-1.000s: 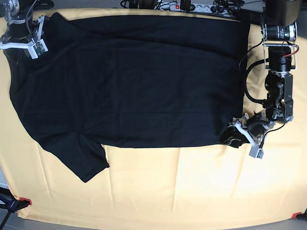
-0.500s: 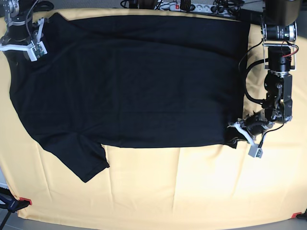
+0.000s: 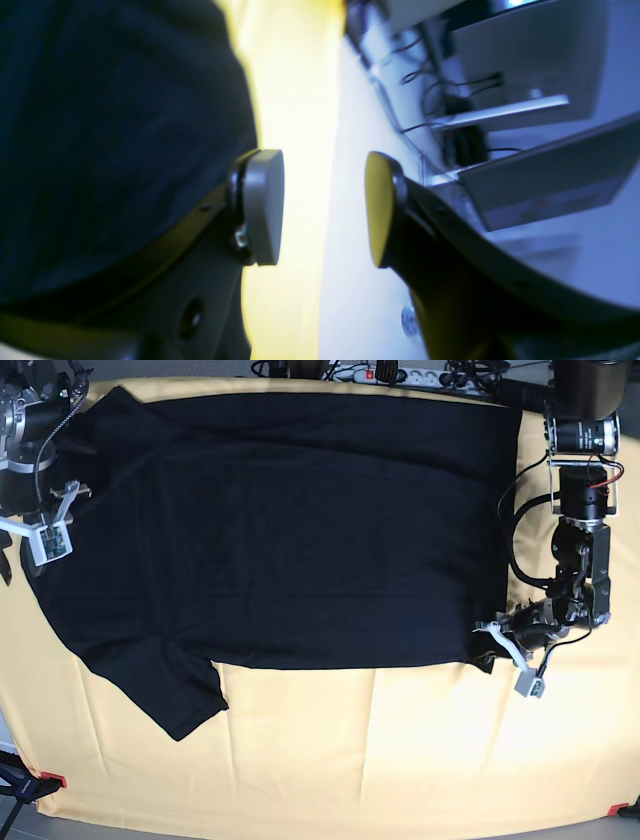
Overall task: Fold the T-shirt properly
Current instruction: 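Move the right gripper to the side edge near the sleeve and grasp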
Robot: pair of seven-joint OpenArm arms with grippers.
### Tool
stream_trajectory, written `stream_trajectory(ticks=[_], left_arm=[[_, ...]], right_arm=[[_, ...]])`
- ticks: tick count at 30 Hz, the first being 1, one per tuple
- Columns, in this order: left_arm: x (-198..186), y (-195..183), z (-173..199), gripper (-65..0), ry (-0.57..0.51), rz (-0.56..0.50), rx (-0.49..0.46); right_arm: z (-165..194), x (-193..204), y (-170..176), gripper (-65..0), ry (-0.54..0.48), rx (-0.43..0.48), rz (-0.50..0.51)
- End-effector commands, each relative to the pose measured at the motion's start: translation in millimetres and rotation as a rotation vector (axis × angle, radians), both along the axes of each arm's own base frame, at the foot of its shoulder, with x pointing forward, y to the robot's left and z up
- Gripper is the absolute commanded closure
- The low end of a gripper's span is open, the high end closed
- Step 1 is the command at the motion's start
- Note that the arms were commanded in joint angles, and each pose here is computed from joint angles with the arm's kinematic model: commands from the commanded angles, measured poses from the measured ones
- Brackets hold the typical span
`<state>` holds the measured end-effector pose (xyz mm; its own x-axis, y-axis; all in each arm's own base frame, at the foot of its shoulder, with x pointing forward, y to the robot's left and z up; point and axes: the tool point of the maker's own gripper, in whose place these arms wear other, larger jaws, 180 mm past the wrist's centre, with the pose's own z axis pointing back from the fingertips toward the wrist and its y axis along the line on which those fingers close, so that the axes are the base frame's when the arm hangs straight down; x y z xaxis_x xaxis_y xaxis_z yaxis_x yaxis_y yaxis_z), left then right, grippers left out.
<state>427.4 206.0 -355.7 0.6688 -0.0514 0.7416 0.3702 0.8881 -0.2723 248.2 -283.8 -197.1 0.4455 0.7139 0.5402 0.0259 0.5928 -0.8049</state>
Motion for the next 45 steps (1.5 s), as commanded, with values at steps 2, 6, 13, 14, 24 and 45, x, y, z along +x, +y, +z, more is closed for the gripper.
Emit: stream_trajectory(ticks=[2, 6, 13, 14, 24, 45], left_arm=[[19, 6, 29, 0.0, -0.077, 0.012, -0.005], [19, 6, 30, 0.0, -0.078, 0.011, -0.005], [16, 5, 26, 0.0, -0.071, 0.006, -0.005], [15, 4, 27, 0.0, -0.074, -0.004, -0.006], [15, 2, 27, 0.0, -0.078, -0.018, -0.007], [15, 1, 28, 0.0, -0.080, -0.017, -0.015]], right_arm=[[28, 18, 1, -29.5, -0.116, -0.004, 0.021], [23, 54, -10, -31.9, -0.123, 0.087, 0.030], [-26, 133, -38, -31.9, 0.015, 0.446, 0.018], [-33, 144, -38, -31.9, 0.038, 0.513, 0.028], [-92, 207, -39, -31.9, 0.253, 1.089, 0.034], [-154, 208, -28, -31.9, 0.321, 1.150, -0.041]])
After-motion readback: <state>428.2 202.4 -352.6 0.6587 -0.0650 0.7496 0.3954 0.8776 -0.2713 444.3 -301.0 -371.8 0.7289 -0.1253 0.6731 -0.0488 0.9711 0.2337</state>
